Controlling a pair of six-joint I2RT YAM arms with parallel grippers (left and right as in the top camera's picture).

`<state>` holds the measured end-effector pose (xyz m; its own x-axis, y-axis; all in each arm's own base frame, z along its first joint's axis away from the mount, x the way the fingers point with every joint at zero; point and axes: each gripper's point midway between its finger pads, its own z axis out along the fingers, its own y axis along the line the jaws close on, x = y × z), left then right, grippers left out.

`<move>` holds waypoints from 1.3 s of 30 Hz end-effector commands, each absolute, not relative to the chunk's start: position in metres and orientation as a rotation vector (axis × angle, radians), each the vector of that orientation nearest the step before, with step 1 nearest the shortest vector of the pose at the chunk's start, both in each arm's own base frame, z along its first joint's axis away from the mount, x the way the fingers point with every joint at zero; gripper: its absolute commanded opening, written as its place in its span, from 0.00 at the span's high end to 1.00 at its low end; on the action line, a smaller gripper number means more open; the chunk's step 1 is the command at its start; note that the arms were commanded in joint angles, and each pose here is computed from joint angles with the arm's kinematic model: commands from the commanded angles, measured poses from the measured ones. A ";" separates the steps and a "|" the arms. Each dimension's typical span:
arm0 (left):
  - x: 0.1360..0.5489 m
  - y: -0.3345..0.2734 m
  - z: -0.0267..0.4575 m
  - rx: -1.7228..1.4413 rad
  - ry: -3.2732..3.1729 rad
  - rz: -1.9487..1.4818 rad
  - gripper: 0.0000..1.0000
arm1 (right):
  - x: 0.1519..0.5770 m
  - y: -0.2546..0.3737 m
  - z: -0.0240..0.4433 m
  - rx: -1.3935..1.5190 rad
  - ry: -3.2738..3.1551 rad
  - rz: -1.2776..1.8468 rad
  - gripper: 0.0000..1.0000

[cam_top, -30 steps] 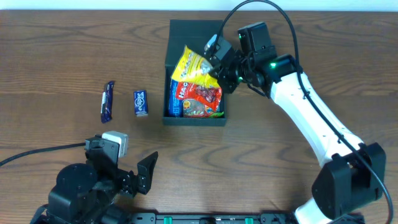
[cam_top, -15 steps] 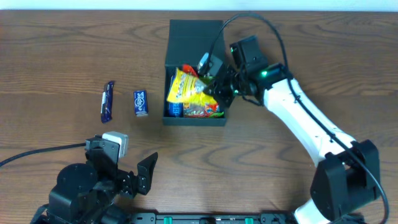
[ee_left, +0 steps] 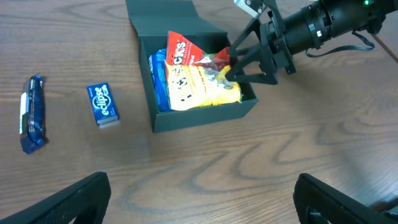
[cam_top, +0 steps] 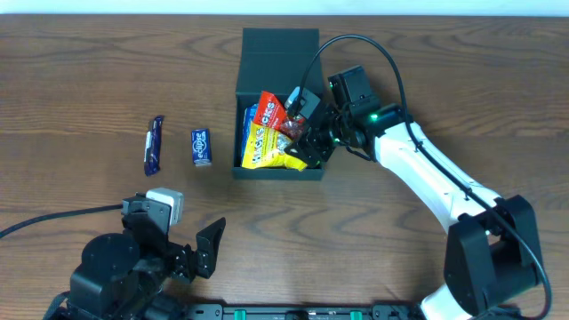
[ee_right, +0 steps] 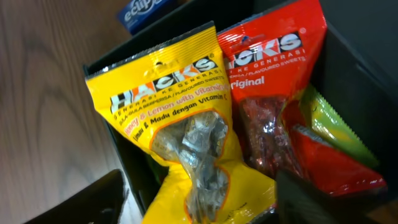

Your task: Pack container

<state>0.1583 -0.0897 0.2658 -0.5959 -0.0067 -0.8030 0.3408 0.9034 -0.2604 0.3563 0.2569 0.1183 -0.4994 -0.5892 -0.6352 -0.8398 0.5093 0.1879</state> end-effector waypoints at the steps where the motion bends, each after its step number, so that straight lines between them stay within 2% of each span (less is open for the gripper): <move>1: 0.158 -0.087 0.274 0.251 2.136 -0.473 0.05 | 0.360 0.268 0.135 -1.110 2.249 0.724 0.53; 2: 0.158 -0.087 0.274 0.251 2.136 -0.473 0.05 | 0.358 0.272 0.139 -1.118 2.233 0.753 0.75; 3: 0.158 -0.087 0.274 0.251 2.136 -0.473 0.05 | 0.354 0.277 0.142 -1.130 2.214 0.787 0.93; 4: 0.158 -0.087 0.274 0.251 2.136 -0.473 0.05 | 0.351 0.281 0.144 -1.142 2.200 0.814 0.99; 14: 0.158 -0.087 0.274 0.251 2.135 -0.473 0.05 | 0.344 0.322 0.149 -1.238 2.088 0.685 0.99; 20: 0.158 -0.087 0.274 0.251 2.136 -0.474 0.05 | 0.349 0.328 0.124 -1.252 2.130 0.540 0.99; 27: 0.158 -0.087 0.274 0.251 2.136 -0.473 0.05 | 0.361 0.312 0.072 -1.169 2.312 0.453 0.99; 39: 0.158 -0.086 0.272 0.250 2.142 -0.466 0.05 | 0.354 0.293 0.061 -1.166 2.408 0.396 0.99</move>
<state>0.1579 -0.0894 0.2650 -0.5986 -0.0054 -0.8010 0.3396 0.9040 -0.2599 0.3479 0.3077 0.0642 -0.5177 -0.6728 -0.5285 -0.8232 0.5601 0.0933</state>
